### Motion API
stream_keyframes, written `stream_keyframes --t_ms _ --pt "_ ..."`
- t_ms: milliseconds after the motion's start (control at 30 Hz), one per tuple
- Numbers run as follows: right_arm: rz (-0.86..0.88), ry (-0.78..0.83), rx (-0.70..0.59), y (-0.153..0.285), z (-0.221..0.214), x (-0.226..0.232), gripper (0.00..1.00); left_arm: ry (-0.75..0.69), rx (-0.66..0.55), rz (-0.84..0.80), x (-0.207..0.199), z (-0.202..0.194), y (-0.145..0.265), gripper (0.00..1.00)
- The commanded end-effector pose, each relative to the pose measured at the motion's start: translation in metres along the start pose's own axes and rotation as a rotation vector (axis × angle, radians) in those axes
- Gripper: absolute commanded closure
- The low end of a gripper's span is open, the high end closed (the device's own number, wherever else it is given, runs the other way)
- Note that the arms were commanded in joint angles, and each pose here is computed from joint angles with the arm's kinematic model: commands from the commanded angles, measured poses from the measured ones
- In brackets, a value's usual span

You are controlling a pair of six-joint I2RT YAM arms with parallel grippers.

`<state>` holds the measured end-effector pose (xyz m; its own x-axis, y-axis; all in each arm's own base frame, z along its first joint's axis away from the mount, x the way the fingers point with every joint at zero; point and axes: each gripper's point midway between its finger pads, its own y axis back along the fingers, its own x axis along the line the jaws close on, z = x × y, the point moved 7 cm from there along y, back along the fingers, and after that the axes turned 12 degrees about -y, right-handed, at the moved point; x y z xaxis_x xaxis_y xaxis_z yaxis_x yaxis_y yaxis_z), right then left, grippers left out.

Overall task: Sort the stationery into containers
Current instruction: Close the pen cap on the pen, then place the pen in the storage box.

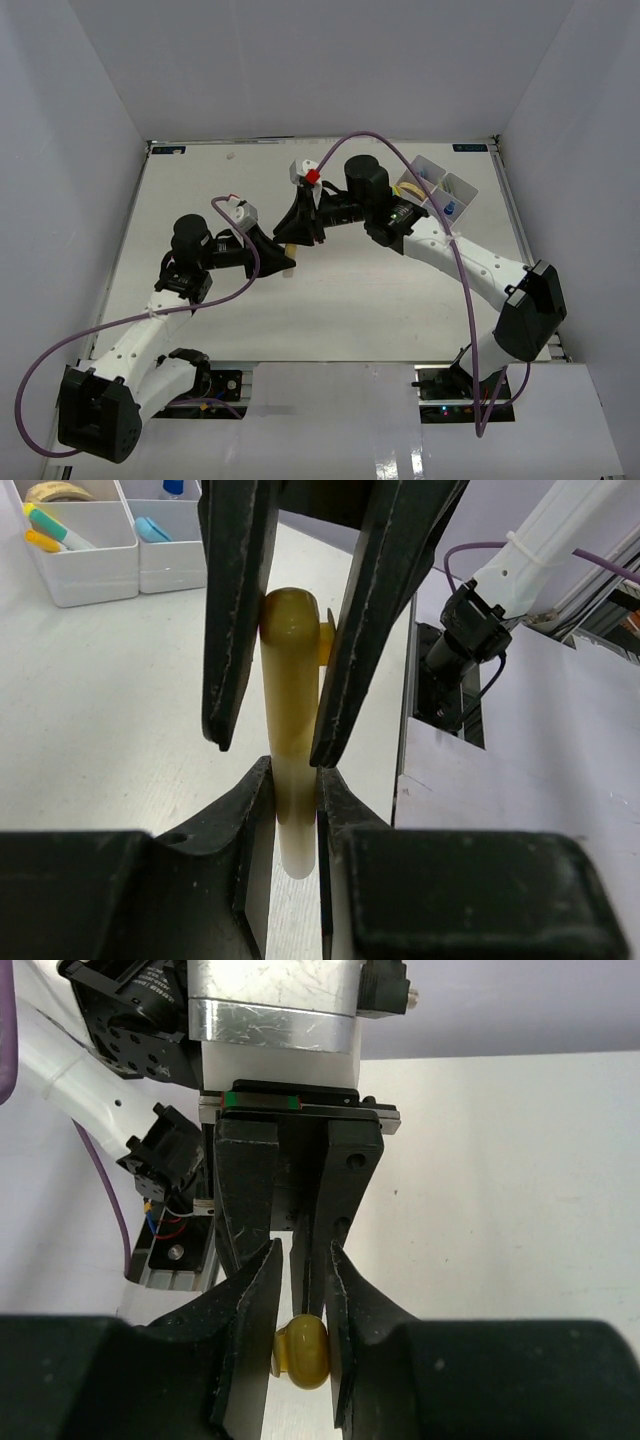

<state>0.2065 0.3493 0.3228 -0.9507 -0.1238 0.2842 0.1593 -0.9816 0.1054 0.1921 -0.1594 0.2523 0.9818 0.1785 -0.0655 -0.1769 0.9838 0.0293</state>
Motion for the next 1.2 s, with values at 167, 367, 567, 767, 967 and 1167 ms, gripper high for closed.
stream_keyframes --t_ms 167,367,567,767,967,1167 --pt "0.022 -0.178 0.121 -0.006 -0.025 0.007 0.66 -0.175 -0.076 0.073 0.003 0.029 0.0 1.0" --pt "0.004 -0.172 0.111 0.0 -0.022 0.007 0.64 -0.164 -0.072 0.078 0.004 0.028 -0.001 1.0" --pt "-0.01 -0.173 0.104 0.008 -0.023 0.007 0.63 -0.152 -0.07 0.087 0.006 0.026 -0.001 1.0" --pt "-0.022 -0.192 0.091 0.017 -0.025 0.01 0.66 -0.136 -0.084 0.084 0.007 0.025 -0.003 1.0" --pt "-0.021 -0.179 0.067 0.022 -0.022 0.013 0.92 -0.103 -0.08 0.064 0.009 0.021 -0.005 1.0" --pt "-0.031 -0.174 0.051 0.028 -0.017 0.01 0.92 -0.087 -0.07 0.059 0.009 0.019 -0.005 0.54"
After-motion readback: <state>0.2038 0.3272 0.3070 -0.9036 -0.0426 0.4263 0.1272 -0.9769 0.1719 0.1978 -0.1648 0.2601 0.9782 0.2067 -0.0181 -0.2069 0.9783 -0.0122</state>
